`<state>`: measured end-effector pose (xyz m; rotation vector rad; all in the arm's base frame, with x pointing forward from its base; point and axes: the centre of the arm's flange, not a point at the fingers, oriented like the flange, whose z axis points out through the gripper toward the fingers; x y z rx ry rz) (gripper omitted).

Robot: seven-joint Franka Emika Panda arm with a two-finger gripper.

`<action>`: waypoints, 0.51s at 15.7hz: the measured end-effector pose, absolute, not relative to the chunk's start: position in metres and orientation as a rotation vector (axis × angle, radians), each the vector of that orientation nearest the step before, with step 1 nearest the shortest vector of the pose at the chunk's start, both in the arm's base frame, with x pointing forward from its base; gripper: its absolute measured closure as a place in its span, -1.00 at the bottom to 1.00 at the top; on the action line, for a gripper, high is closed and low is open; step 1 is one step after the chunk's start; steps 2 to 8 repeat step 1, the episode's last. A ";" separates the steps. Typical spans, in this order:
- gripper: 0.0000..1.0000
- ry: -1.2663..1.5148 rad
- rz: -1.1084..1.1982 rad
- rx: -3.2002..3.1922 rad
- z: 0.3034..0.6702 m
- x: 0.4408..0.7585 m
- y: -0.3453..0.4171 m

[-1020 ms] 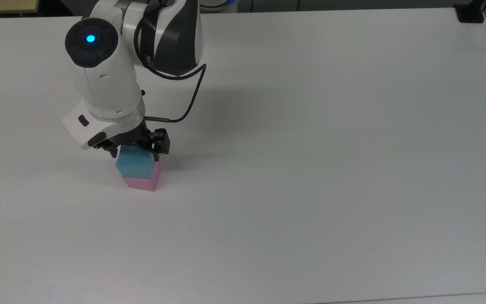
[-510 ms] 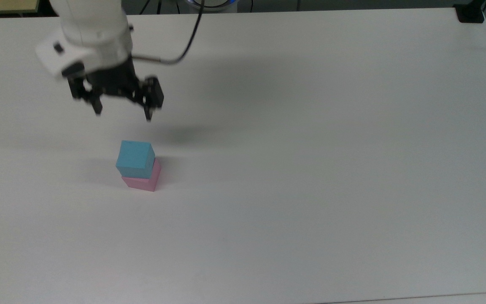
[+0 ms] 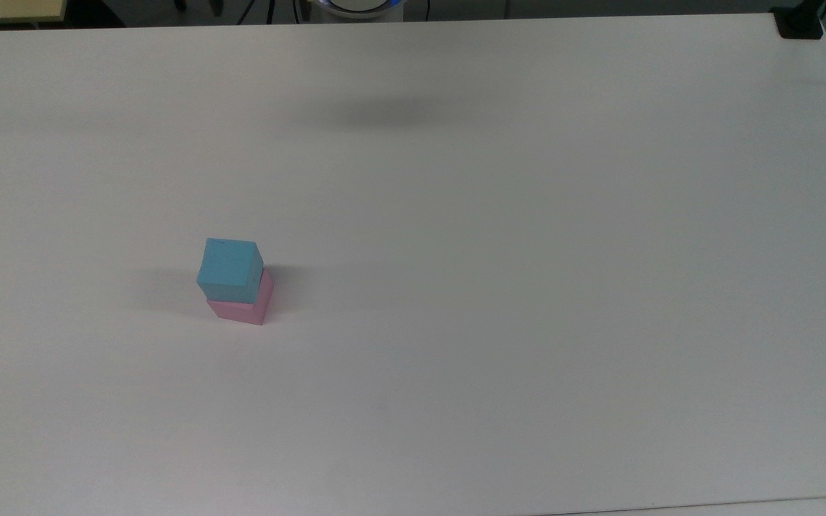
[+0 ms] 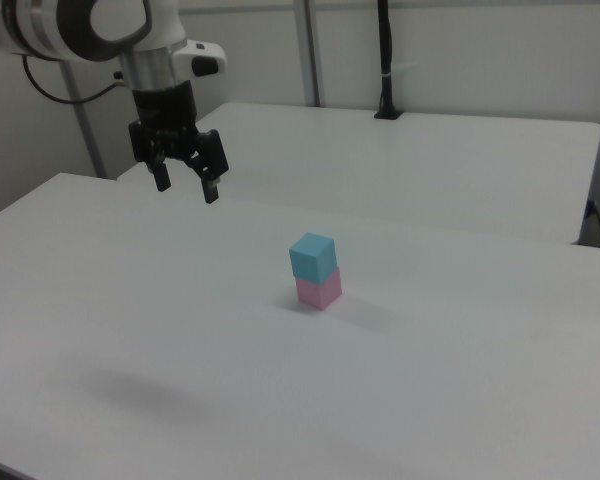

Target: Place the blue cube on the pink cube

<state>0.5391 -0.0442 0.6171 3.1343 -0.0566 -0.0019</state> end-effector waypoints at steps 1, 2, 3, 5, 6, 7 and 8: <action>-1.00 -0.076 -0.011 3.134 0.614 0.538 -0.043; -1.00 -0.076 -0.011 3.134 0.614 0.538 -0.043; -1.00 -0.076 -0.011 3.134 0.614 0.538 -0.043; -1.00 -0.076 -0.011 3.134 0.614 0.538 -0.043; -1.00 -0.076 -0.011 3.134 0.614 0.538 -0.043; -1.00 -0.076 -0.011 3.134 0.614 0.538 -0.043; -1.00 -0.076 -0.011 3.134 0.614 0.538 -0.043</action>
